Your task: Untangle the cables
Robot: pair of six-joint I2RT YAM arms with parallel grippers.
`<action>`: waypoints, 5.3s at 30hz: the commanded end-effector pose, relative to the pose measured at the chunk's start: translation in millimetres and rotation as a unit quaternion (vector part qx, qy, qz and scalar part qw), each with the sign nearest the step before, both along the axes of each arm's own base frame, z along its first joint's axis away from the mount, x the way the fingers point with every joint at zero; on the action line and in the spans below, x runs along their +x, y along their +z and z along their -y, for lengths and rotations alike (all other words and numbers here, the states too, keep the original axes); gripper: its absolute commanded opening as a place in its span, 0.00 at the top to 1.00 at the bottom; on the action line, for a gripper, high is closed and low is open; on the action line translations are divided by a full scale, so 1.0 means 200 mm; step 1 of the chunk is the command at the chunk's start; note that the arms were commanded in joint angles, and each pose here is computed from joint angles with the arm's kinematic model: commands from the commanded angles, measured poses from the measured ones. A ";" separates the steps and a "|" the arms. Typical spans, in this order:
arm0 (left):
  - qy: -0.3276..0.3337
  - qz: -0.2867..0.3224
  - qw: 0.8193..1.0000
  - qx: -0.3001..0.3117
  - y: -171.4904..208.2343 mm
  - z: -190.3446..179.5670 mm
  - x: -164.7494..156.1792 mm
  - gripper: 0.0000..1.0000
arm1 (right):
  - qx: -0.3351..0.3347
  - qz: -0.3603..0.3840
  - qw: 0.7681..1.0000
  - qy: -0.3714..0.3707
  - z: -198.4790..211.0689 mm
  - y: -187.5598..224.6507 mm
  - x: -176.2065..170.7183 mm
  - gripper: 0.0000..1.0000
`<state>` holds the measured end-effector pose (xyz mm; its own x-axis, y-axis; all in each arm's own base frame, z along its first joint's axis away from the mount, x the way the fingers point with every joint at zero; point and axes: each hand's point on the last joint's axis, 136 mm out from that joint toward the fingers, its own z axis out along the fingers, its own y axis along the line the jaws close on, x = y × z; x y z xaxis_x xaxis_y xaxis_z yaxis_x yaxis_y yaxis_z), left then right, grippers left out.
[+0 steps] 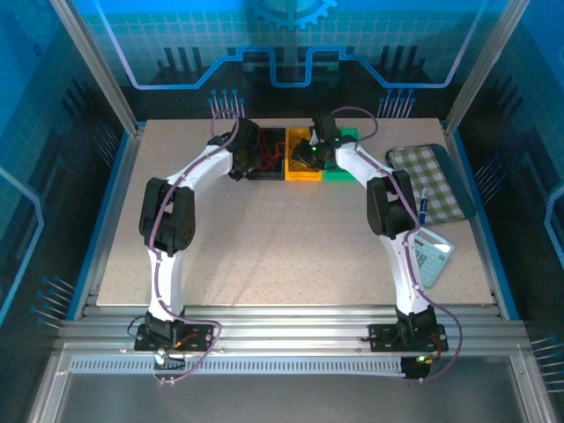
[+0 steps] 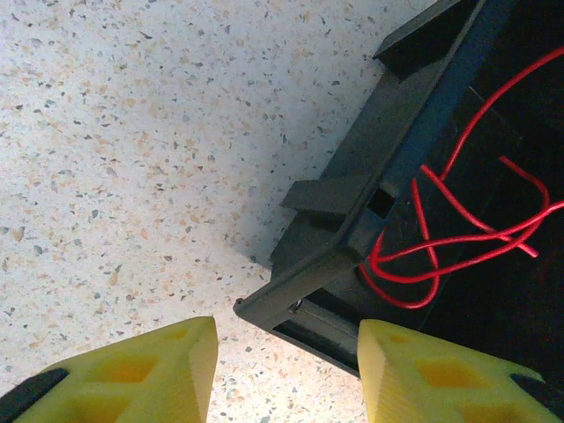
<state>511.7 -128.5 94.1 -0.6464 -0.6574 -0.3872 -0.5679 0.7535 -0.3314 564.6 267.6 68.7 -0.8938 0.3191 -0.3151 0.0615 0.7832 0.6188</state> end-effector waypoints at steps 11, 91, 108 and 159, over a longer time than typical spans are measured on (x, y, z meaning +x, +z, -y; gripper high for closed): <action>-0.002 -0.010 1.000 -0.010 -0.01 0.00 -0.01 0.54 | 0.031 -0.034 0.999 0.011 -0.05 -0.03 -0.07 0.72; -0.014 -0.028 0.999 -0.013 -0.05 -0.01 -0.07 0.54 | 0.023 -0.071 0.997 -0.024 -0.01 0.06 -0.03 0.68; -0.023 -0.023 0.999 -0.017 -0.04 0.00 -0.05 0.54 | 0.161 -0.030 0.986 -0.010 -0.07 0.13 0.10 0.64; -0.053 -0.015 0.997 -0.060 -0.07 0.10 0.00 0.54 | 0.198 -0.012 0.967 0.158 -0.15 0.38 -0.29 0.69</action>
<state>503.2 -144.7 79.1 -0.7123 -0.6375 -0.2936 -0.5290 0.7626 -0.3723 515.8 291.5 111.6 -0.9706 0.1705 -0.1697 -0.0542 0.5320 0.8450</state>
